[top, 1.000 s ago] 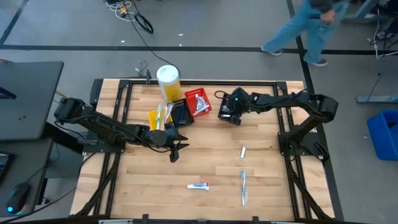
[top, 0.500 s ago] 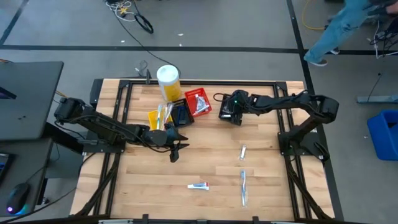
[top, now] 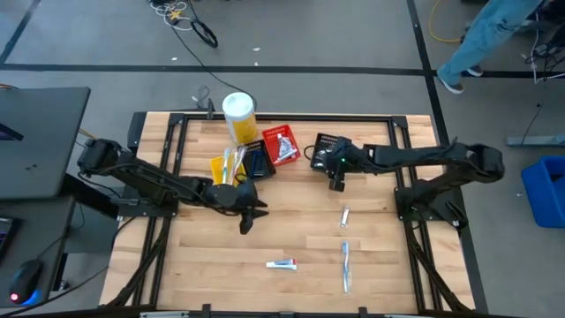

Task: Pick & Place Travel size toiletries
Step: Put the blue toothbrush into the yellow bin

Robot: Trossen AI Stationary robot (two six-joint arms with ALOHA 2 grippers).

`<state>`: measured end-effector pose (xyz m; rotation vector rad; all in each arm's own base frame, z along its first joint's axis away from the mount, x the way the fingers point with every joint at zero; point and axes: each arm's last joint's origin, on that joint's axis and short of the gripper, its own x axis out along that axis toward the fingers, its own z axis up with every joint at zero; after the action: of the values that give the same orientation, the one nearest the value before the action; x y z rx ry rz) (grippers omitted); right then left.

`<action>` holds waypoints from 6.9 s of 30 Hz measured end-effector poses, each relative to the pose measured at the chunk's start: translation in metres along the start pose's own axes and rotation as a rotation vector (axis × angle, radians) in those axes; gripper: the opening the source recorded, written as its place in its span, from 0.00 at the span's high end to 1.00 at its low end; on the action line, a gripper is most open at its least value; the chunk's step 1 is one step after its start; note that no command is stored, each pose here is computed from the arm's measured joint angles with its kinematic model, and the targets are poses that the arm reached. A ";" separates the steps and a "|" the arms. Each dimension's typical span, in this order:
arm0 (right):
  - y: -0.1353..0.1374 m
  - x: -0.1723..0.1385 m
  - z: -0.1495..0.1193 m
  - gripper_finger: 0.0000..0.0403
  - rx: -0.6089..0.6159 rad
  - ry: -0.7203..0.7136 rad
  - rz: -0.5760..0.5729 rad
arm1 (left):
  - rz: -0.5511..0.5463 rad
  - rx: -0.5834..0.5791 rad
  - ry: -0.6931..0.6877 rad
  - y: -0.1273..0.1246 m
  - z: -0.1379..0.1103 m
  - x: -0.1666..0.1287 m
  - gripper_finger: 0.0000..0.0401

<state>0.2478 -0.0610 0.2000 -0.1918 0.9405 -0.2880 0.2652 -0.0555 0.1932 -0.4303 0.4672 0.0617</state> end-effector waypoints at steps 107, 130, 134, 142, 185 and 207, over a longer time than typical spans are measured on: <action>0.163 -0.023 -0.007 0.98 -0.524 -0.118 0.410 | 0.321 -0.042 -0.035 -0.040 0.007 -0.106 0.65; 0.110 -0.002 0.032 0.98 -0.495 -0.351 0.123 | 0.165 0.094 -0.180 -0.021 0.043 -0.011 0.63; 0.107 -0.002 0.034 0.98 -0.616 -0.354 0.006 | 0.099 0.022 -0.161 0.000 0.055 0.003 0.58; 0.106 0.006 0.043 0.98 -0.722 -0.328 -0.151 | 0.054 -0.110 -0.113 0.031 0.070 0.040 0.50; 0.099 0.002 0.060 0.70 -0.518 -0.341 -0.195 | 0.133 -0.169 -0.032 0.045 0.063 0.053 0.89; 0.119 -0.001 0.031 0.39 -0.281 -0.131 -0.075 | 0.646 -0.184 -0.106 0.020 0.066 -0.100 0.90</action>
<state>0.2916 0.0531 0.1848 -0.4988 0.8423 -0.2084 0.2007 -0.0061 0.2839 -0.4394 0.4825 0.7536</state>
